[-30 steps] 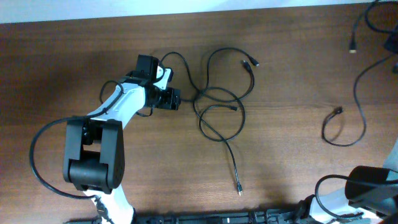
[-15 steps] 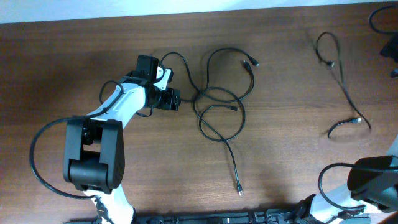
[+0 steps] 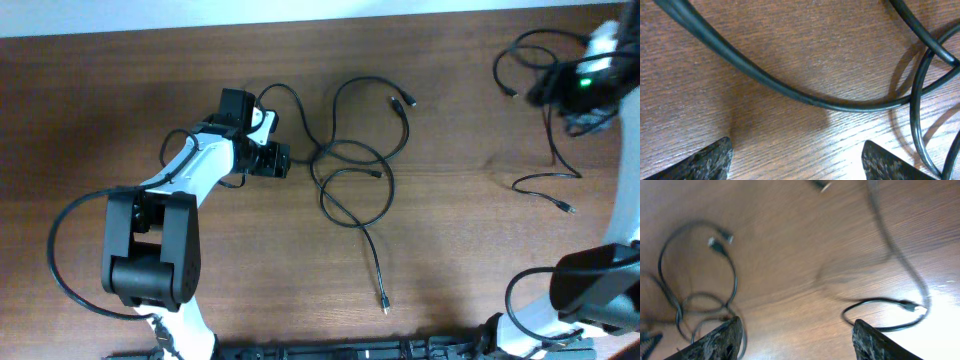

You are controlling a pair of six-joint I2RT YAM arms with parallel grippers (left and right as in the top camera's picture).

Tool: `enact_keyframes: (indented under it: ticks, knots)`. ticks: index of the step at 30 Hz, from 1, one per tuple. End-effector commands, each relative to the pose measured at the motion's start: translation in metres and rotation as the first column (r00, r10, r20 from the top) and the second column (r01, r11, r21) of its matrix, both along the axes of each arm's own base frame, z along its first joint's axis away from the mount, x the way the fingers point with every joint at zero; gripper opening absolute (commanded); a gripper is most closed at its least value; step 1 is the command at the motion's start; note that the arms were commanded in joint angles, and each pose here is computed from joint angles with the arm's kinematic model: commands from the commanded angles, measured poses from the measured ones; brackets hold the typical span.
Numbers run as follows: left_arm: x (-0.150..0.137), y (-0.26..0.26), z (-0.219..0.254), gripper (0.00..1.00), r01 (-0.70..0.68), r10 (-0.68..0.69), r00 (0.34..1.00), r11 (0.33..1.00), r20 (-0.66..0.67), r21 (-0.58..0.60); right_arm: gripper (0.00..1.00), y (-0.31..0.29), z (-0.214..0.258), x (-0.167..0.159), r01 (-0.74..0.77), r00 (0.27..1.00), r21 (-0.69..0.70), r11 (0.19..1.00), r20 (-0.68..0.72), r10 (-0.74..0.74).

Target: Untangle cables

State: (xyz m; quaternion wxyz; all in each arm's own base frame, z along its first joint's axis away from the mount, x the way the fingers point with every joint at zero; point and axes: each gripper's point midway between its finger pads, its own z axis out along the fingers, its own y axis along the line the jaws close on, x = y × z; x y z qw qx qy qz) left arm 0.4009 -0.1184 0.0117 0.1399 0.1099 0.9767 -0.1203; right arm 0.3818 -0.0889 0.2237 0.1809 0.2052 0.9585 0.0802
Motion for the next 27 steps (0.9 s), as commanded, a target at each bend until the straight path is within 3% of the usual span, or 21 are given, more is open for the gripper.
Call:
enact_keyframes:
  ticks: [1,7,10,16,20,22,27]
  knots:
    - [-0.002,-0.002,-0.003,0.84,0.003,-0.003,1.000,1.000,-0.015,-0.006,0.70,0.043,-0.032,-0.003,-0.135,0.988,0.029,0.990,-0.069,0.137]
    - [-0.003,-0.002,-0.003,0.84,0.003,-0.003,1.000,1.000,-0.021,-0.004,0.70,0.123,-0.096,-0.007,-0.325,0.938,0.088,0.941,-0.100,0.333]
    - [-0.003,-0.002,-0.003,0.84,0.003,-0.003,1.000,1.000,-0.021,-0.005,0.70,0.192,-0.128,-0.015,-0.480,0.871,0.158,0.863,-0.030,0.490]
    - [0.002,-0.016,0.003,0.84,0.027,-0.027,1.000,0.996,0.004,-0.085,0.70,0.272,-0.148,-0.041,-0.664,0.744,0.136,0.736,0.013,0.669]
    - [0.017,-0.023,0.010,0.84,0.041,-0.033,0.997,0.992,0.074,-0.115,0.70,0.286,-0.152,-0.050,-0.703,0.709,0.066,0.708,-0.015,0.705]
    - [0.028,-0.025,0.015,0.83,0.046,-0.031,0.992,0.991,0.123,-0.122,0.70,0.284,-0.153,-0.050,-0.682,0.728,0.065,0.728,-0.029,0.685]
    - [0.047,-0.021,0.022,0.74,0.034,-0.014,0.978,0.995,0.208,-0.096,0.69,0.283,-0.153,-0.051,-0.681,0.729,0.066,0.729,-0.033,0.684]
